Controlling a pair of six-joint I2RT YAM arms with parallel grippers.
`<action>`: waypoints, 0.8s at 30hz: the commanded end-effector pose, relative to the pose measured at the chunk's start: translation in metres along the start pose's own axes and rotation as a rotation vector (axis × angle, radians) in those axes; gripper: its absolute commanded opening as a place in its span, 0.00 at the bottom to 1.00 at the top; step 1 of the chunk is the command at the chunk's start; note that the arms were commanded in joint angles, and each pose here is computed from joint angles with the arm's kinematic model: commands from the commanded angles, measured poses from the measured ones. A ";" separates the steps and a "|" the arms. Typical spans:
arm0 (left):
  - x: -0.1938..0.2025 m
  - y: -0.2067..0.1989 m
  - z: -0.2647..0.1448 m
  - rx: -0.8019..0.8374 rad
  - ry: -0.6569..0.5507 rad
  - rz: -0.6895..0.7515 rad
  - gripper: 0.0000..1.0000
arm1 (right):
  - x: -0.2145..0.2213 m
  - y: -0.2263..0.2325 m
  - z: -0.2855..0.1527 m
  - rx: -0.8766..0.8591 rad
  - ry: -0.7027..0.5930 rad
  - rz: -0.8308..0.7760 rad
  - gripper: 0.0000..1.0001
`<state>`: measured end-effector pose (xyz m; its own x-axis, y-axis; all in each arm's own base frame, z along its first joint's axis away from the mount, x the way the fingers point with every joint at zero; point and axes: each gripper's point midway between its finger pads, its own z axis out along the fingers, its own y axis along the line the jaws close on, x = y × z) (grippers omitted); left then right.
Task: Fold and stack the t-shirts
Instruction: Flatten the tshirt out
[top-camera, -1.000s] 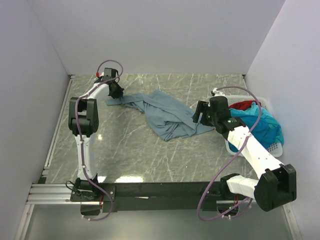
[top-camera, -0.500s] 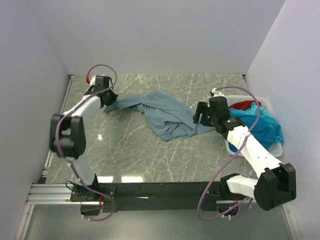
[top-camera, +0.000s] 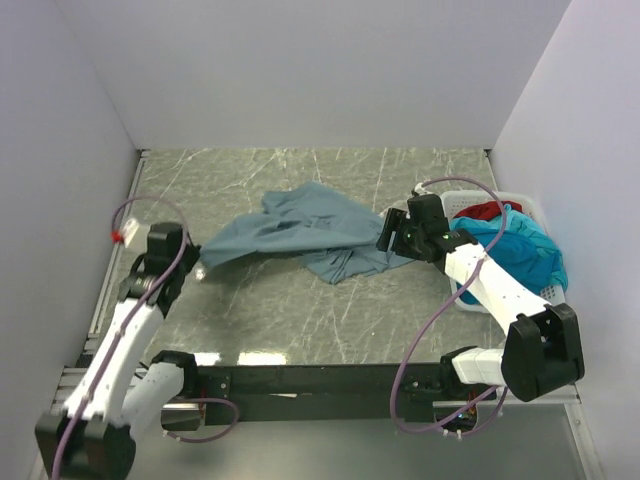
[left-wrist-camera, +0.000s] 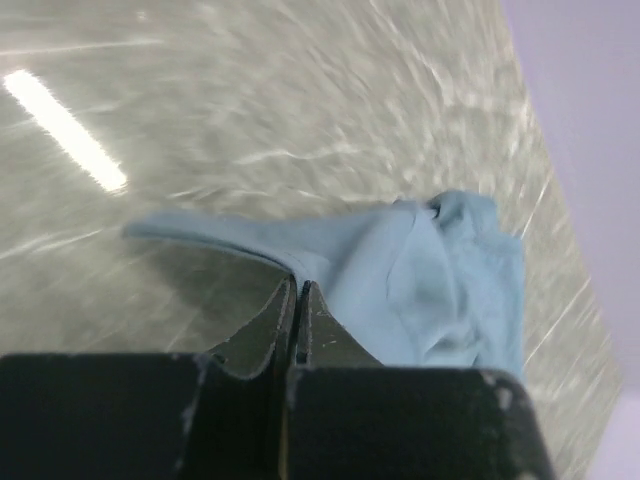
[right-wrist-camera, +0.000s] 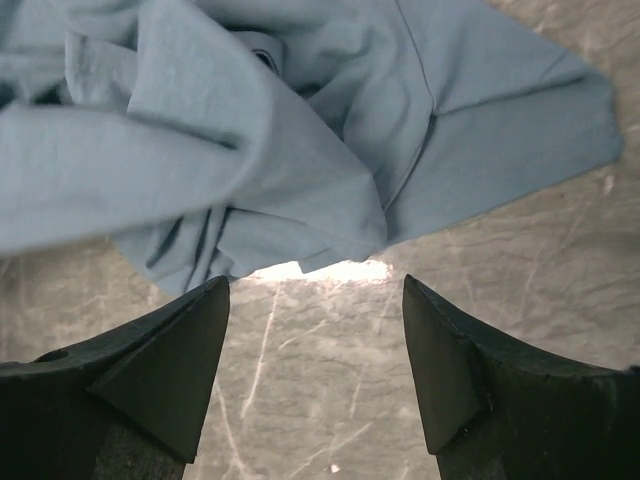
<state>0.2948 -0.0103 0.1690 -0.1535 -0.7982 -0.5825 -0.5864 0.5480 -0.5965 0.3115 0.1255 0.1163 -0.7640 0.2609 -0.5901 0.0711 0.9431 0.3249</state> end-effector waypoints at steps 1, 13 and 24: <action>-0.012 0.059 -0.020 -0.189 -0.125 -0.144 0.01 | 0.003 0.009 -0.003 -0.044 0.001 0.048 0.76; -0.006 0.120 -0.041 -0.331 -0.213 -0.305 0.01 | 0.051 0.021 0.002 -0.152 0.101 0.100 0.76; -0.011 0.108 -0.036 -0.311 -0.211 -0.262 0.01 | 0.029 0.026 0.042 -0.104 0.091 0.048 0.68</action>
<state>0.1992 0.0408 0.1160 0.1377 -0.8405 -0.5240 -0.8153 0.2043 -0.5418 0.2930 0.1613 0.0603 -0.8567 0.2857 -0.4294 0.0848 0.8992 0.4292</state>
